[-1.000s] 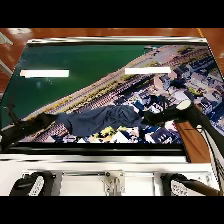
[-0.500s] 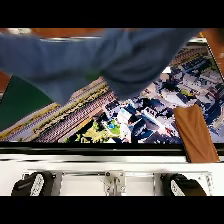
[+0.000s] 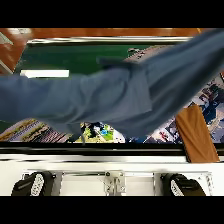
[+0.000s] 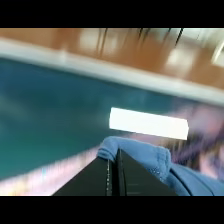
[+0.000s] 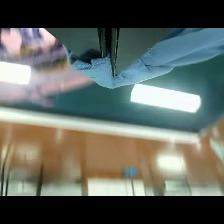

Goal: Fold the shirts.

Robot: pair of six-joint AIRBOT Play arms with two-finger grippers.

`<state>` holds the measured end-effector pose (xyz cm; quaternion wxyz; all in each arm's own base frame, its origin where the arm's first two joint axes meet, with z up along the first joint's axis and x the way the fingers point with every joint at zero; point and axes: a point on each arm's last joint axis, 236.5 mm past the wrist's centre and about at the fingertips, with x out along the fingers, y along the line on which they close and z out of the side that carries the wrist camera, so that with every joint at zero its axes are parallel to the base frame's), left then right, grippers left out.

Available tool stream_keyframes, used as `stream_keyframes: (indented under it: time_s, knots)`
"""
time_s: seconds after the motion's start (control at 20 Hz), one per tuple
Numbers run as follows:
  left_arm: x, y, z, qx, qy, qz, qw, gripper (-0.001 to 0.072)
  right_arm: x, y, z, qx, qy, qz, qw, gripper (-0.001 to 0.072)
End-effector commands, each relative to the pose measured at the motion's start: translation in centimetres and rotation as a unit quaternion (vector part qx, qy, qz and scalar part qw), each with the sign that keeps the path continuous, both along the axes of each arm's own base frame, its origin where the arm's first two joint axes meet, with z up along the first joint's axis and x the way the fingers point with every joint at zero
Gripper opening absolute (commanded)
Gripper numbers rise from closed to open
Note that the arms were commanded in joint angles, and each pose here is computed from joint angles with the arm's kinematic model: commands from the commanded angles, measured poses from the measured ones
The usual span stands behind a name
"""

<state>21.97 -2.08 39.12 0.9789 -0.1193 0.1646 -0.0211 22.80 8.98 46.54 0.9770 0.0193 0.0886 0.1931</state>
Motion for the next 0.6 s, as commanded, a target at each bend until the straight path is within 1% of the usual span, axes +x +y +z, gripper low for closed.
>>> stream_keyframes:
  time_s: [0.0, 0.05, 0.15, 0.25, 0.3, 0.4, 0.45, 0.55]
  knots:
    - [-2.5, -0.2, -7.9, -0.014, 0.163, -0.01, 0.986, 0.0044, -1.7, -0.2, -6.9, -0.043, 0.146, 0.012, 0.988, 0.0058]
    - [-2.7, -0.3, -10.0, -0.024, 0.191, -0.013, 0.981, 0.0044, -2.0, -0.1, -9.9, -0.042, 0.215, 0.018, 0.975, 0.0058]
    - [-3.0, -0.4, -14.7, -0.048, 0.242, -0.017, 0.969, 0.0044, -2.6, 0.8, -15.9, -0.044, 0.346, 0.052, 0.936, 0.0057]
    - [-3.7, -0.7, -20.6, -0.08, 0.306, -0.021, 0.948, 0.0044, -1.8, 1.7, -21.0, -0.027, 0.418, 0.074, 0.905, 0.0058]
    - [-4.0, -1.0, -23.5, -0.097, 0.336, -0.023, 0.937, 0.0044, -0.8, 2.0, -23.4, -0.012, 0.438, 0.073, 0.896, 0.0058]
    - [-4.2, -2.3, -28.3, -0.144, 0.375, -0.038, 0.915, 0.0045, 2.6, 2.7, -27.8, 0.026, 0.441, 0.066, 0.895, 0.0058]
    - [-3.4, -3.0, -29.7, -0.171, 0.373, -0.045, 0.911, 0.0044, 4.4, 2.9, -29.7, 0.048, 0.438, 0.056, 0.896, 0.0058]
    - [-0.6, -3.6, -31.1, -0.226, 0.333, -0.039, 0.915, 0.0045, 7.9, 2.9, -33.4, 0.085, 0.438, 0.032, 0.895, 0.0057]
